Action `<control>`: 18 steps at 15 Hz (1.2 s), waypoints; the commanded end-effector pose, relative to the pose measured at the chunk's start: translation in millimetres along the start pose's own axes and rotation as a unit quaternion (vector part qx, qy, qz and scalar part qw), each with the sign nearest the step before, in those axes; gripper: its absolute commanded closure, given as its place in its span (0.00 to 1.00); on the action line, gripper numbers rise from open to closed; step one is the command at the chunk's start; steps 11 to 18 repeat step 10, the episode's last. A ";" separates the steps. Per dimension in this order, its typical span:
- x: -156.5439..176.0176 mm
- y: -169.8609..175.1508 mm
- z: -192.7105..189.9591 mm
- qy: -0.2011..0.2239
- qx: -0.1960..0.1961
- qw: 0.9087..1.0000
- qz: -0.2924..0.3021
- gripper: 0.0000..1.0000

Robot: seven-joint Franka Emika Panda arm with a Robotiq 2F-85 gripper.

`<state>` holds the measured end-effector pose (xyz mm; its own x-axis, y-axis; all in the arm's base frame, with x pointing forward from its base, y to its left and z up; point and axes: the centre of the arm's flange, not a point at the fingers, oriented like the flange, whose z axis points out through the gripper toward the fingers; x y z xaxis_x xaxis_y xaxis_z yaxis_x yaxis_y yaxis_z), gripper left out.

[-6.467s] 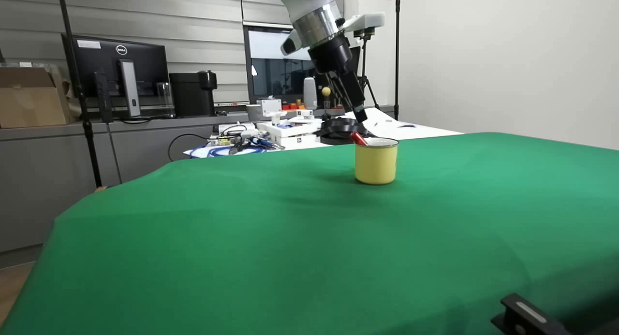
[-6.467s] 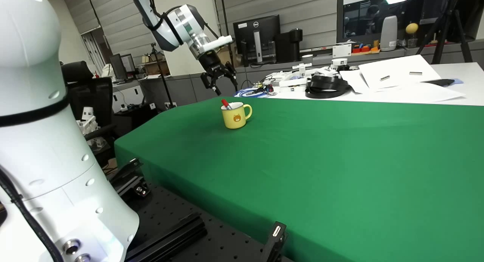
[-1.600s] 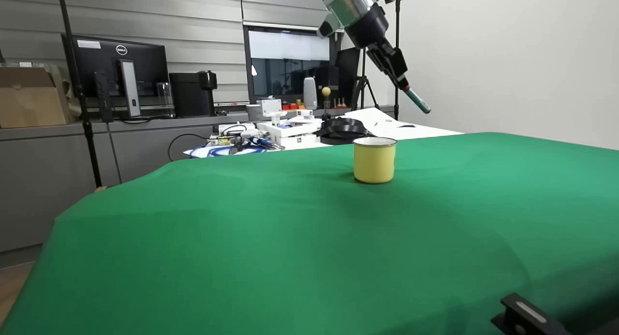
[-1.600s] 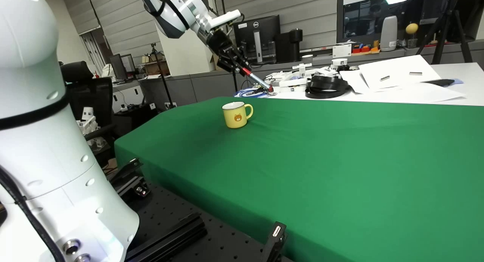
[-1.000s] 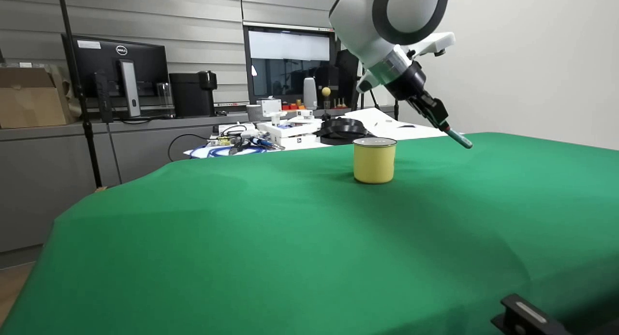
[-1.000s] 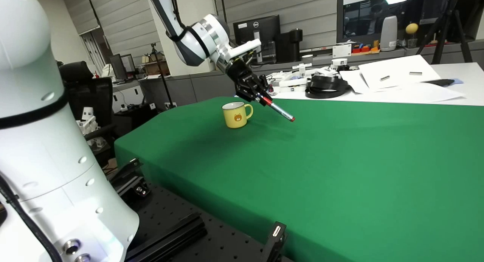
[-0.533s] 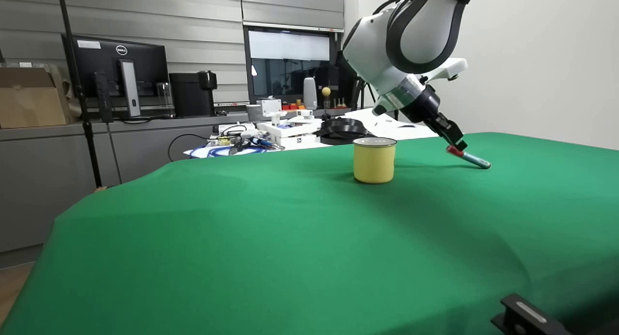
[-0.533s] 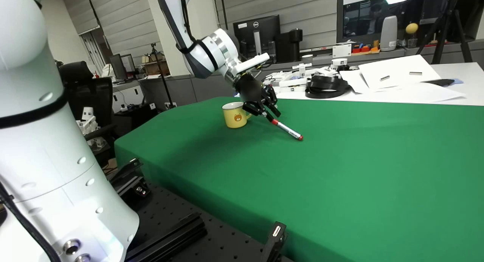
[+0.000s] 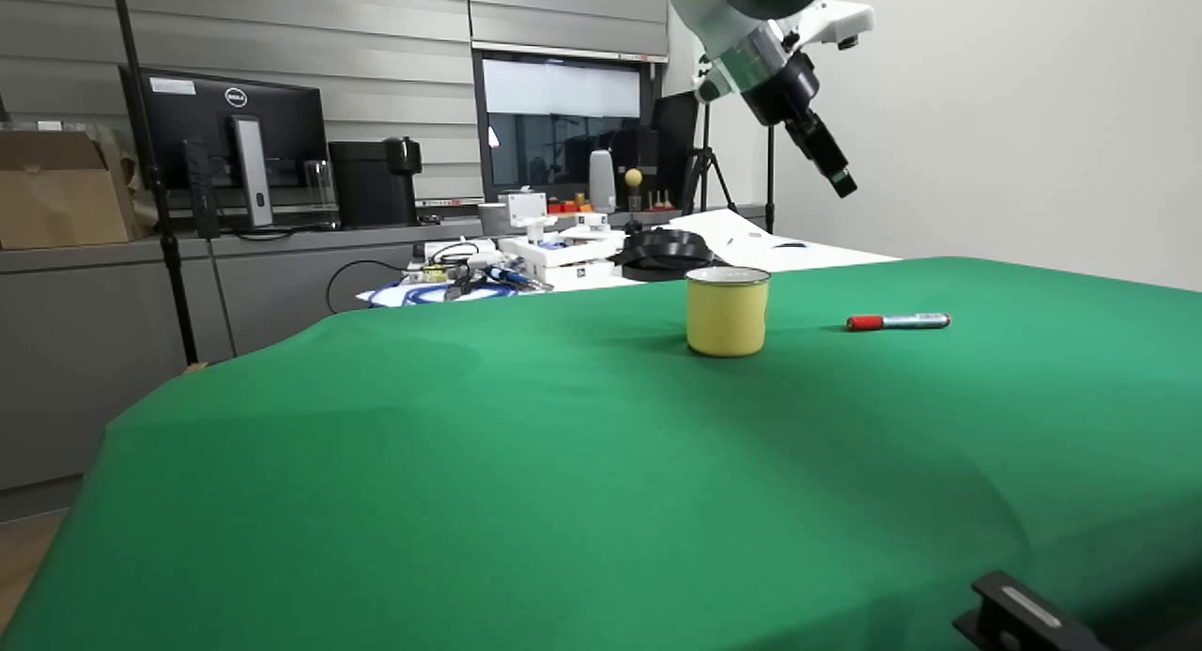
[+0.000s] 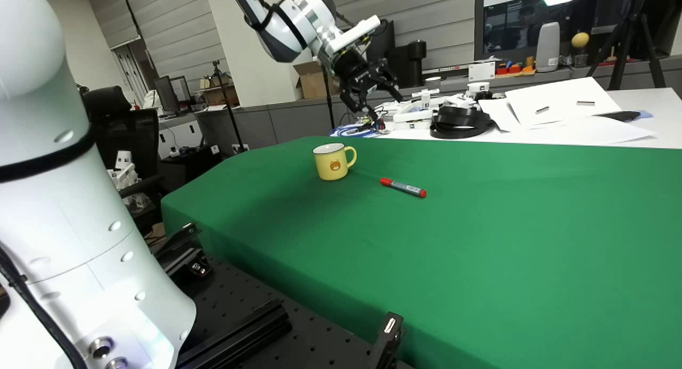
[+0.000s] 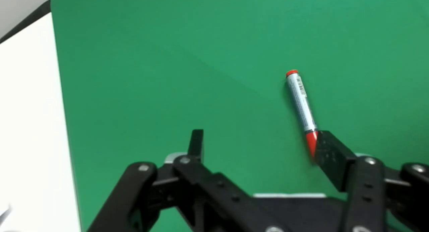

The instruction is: Remove the pen from the yellow cup

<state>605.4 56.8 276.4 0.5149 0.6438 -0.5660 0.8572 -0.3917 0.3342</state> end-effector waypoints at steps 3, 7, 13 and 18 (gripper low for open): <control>-39.8 25.7 -64.8 0.034 -0.024 0.998 0.051 0.00; -36.7 26.5 -62.8 0.036 -0.030 0.998 0.040 0.00; -32.5 24.1 -57.3 0.034 -0.026 0.998 0.036 0.00; -32.5 24.1 -57.3 0.034 -0.026 0.998 0.036 0.00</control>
